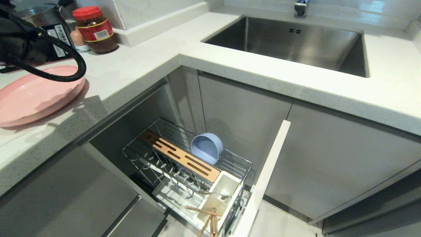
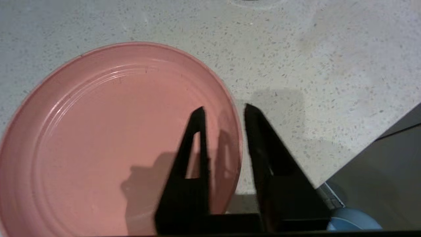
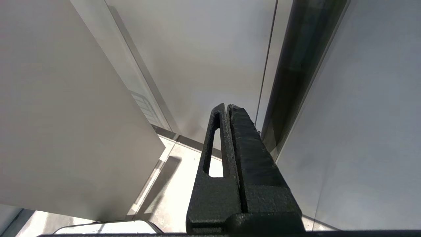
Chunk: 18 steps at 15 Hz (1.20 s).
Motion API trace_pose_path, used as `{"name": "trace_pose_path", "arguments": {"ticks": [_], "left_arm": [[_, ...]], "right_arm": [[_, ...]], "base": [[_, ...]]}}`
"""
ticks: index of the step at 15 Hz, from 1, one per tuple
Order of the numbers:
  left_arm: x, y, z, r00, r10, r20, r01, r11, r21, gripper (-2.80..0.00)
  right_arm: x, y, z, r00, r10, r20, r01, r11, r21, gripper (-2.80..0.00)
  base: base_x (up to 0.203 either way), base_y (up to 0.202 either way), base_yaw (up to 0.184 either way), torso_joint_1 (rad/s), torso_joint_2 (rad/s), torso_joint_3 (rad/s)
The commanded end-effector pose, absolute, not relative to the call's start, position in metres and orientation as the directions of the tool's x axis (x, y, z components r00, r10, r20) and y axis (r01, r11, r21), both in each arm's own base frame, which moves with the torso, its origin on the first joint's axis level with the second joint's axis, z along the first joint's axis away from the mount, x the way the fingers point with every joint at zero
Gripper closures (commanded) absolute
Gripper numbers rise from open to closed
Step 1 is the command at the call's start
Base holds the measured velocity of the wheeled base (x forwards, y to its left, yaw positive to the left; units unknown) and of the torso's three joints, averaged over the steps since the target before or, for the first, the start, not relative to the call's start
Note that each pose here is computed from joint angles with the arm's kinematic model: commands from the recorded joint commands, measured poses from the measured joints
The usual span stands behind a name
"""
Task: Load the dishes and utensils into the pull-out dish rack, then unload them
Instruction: Pick up the bowl and place it in the cupboard
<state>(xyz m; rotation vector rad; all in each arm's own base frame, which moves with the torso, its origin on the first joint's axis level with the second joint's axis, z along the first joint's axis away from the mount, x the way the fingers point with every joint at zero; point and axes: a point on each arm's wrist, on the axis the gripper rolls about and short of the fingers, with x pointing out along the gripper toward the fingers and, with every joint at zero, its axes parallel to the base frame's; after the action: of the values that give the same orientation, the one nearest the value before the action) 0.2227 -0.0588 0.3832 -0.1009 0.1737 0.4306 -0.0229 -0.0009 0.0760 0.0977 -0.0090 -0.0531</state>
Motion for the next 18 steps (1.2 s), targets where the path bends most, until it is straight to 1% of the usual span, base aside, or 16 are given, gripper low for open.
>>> {"name": "trace_pose_path", "arguments": {"ticks": [1, 7, 10, 18], "left_arm": [[0.237, -0.063, 0.377, 0.881, 0.424, -0.208, -0.442, 0.896, -0.049, -2.8], [0.248, -0.067, 0.36, 0.84, 0.443, -0.314, -0.451, 0.891, 0.05, -2.8], [0.254, -0.063, 0.356, 0.819, 0.464, -0.337, -0.468, 0.88, 0.074, -2.8], [0.267, -0.056, 0.353, 0.799, 0.491, -0.347, -0.495, 0.865, 0.082, -2.8]], "right_arm": [[-0.023, -0.001, 0.076, 0.999, -0.054, 0.01, 0.052, 0.994, 0.098, 0.0], [-0.023, -0.001, 0.076, 0.999, -0.054, 0.009, 0.053, 0.994, 0.098, 0.0], [-0.023, -0.001, 0.076, 0.999, -0.054, 0.009, 0.053, 0.994, 0.098, 0.0], [-0.023, -0.001, 0.076, 0.999, -0.054, 0.009, 0.053, 0.994, 0.098, 0.0]], "base": [[0.0, 0.0, 0.0, 0.0, 0.0, 0.0], [0.0, 0.0, 0.0, 0.0, 0.0, 0.0], [0.0, 0.0, 0.0, 0.0, 0.0, 0.0], [0.0, 0.0, 0.0, 0.0, 0.0, 0.0]]}}
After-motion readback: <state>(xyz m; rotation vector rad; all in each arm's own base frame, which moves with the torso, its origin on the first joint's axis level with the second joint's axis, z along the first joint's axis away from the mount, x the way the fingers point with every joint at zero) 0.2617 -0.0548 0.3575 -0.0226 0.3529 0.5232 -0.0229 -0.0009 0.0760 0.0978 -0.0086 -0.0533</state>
